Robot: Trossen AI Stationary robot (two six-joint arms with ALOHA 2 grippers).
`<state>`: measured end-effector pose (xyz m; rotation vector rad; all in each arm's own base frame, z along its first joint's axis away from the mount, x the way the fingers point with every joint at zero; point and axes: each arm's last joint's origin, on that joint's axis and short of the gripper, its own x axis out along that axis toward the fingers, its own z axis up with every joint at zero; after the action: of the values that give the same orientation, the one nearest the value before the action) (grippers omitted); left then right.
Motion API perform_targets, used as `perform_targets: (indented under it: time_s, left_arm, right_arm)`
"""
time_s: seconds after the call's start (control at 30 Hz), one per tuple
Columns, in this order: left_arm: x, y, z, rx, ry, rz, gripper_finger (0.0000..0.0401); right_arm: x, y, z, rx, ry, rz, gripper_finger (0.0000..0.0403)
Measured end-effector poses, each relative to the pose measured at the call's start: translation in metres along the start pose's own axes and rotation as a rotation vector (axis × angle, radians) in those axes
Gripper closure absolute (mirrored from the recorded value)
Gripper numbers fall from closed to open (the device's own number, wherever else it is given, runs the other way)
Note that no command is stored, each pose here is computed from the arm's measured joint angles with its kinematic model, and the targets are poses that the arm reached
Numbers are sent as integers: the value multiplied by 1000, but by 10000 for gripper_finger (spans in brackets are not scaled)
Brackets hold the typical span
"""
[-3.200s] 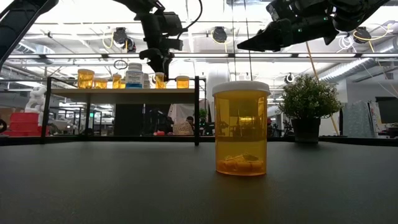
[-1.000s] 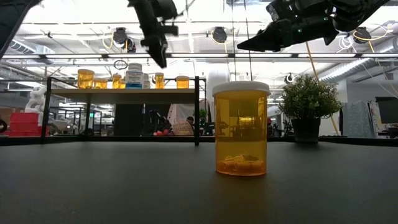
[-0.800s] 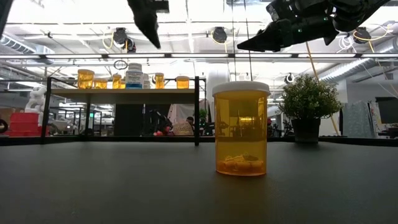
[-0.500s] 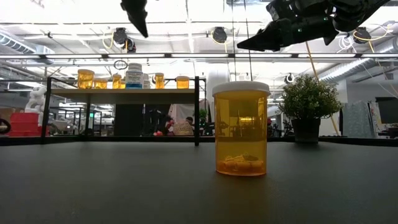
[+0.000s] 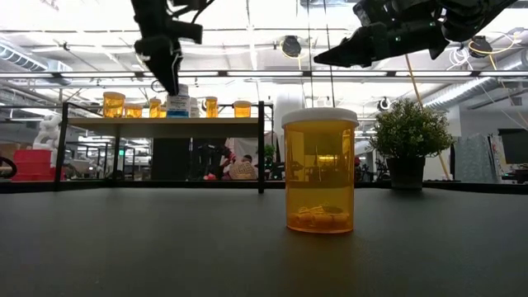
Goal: Pick and place medicine bottles onto shelf by color
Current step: Adjust the pill bottles on the shelf
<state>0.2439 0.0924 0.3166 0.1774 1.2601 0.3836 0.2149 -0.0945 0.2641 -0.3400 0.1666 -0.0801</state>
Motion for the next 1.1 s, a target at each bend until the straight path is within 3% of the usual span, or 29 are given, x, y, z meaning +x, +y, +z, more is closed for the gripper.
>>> perform_targets:
  time_s: [0.2, 0.5, 0.83, 1.1]
  left_arm:
    - [12, 6, -13, -40, -66, 51, 167]
    - [36, 18, -27, -75, -31, 77, 171]
    - [37, 15, -25, -66, -60, 45, 258]
    - [11, 7, -28, -79, -132, 110, 305]
  right_arm:
    - [0, 0, 0, -2, -1, -1, 126]
    - [0, 0, 0, -6, -1, -3, 126]
    - [0, 0, 0, -10, -1, -3, 126]
    - [0, 0, 0, -10, 0, -3, 126]
